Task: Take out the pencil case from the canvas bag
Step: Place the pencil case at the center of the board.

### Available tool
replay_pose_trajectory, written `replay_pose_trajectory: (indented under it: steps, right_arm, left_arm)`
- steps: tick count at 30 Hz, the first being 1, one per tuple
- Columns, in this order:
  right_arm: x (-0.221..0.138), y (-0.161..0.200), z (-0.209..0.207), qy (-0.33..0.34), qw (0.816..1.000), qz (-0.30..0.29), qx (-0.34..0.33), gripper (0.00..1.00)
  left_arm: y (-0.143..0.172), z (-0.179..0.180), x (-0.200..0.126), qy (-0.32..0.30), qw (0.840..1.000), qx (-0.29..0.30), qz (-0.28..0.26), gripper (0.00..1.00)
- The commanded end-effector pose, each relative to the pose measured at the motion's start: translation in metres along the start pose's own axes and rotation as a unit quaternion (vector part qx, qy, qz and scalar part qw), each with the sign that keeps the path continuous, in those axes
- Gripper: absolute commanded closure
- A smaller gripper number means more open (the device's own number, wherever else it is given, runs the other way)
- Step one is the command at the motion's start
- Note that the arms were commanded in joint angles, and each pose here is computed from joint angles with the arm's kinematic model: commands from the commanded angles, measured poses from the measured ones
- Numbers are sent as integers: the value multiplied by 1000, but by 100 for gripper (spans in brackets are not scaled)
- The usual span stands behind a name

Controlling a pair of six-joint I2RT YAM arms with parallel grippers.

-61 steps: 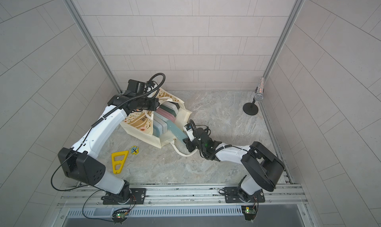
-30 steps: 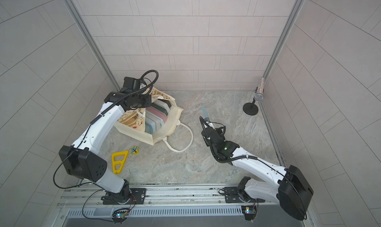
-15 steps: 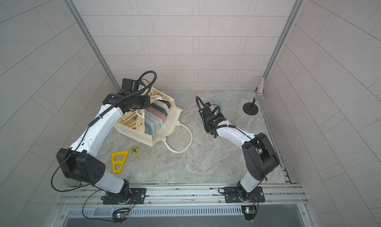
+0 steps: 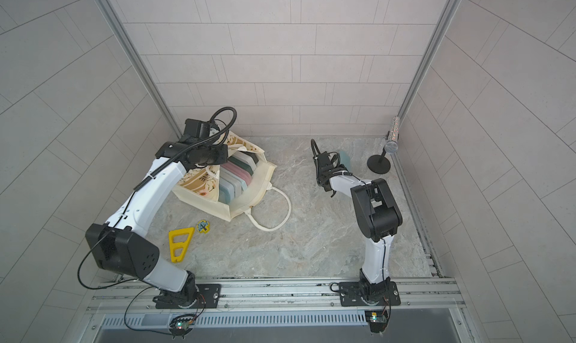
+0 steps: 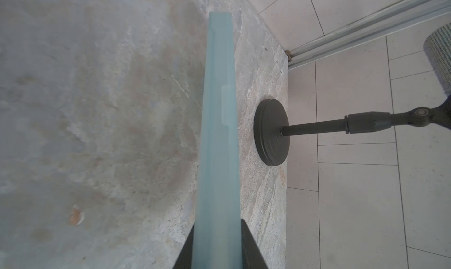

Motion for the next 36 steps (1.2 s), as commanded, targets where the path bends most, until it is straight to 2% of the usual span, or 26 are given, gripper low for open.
replay_pose_trajectory:
  steps: [1,10,12,16,22,25,27,29,31,32,36]
  right_arm:
    - [14,3,6,-20,999,5,-25,79]
    - [33,3,-8,-60,997,16,-38,72]
    - [37,9,-9,-70,997,21,-38,66]
    - [38,11,-5,-82,995,28,-45,47]
    - [36,12,-5,-84,995,32,-41,38]
    - [26,7,-12,-99,995,13,-9,35]
    - [12,0,-20,-110,993,-13,36,35]
    - [-7,-7,-29,-129,985,-50,100,34]
    - [-30,-12,-34,-168,967,-99,165,35]
    - [-43,-14,-30,-200,954,-127,185,35]
    - [-89,-10,-20,-248,917,-206,236,38]
  left_arm:
    - [-9,-2,-7,15,1000,-10,-26,100]
    - [-9,-3,-8,20,999,-8,-27,100]
    - [-9,-3,-7,19,999,-8,-27,100]
    - [-8,-3,-6,21,999,-9,-24,100]
    - [-9,-3,-7,21,999,-8,-26,100]
    - [-9,-4,-7,28,999,-5,-24,100]
    - [-9,-6,-8,36,999,-2,-24,100]
    - [-9,-11,-9,53,998,5,-23,100]
    - [-9,-19,-10,86,996,13,-18,100]
    - [-9,-24,-11,107,994,17,-14,100]
    - [-8,-42,-17,169,985,27,-12,100]
Point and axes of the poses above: each gripper's point midway between its finger pads, its own x axis out along the fingers, its own z axis along the line the jaws close on, y = z × x, the point moved 5 cm from there along -x, back along the fingers, and after that the axes turned 5 degrees about -x, right-handed, at the moved point
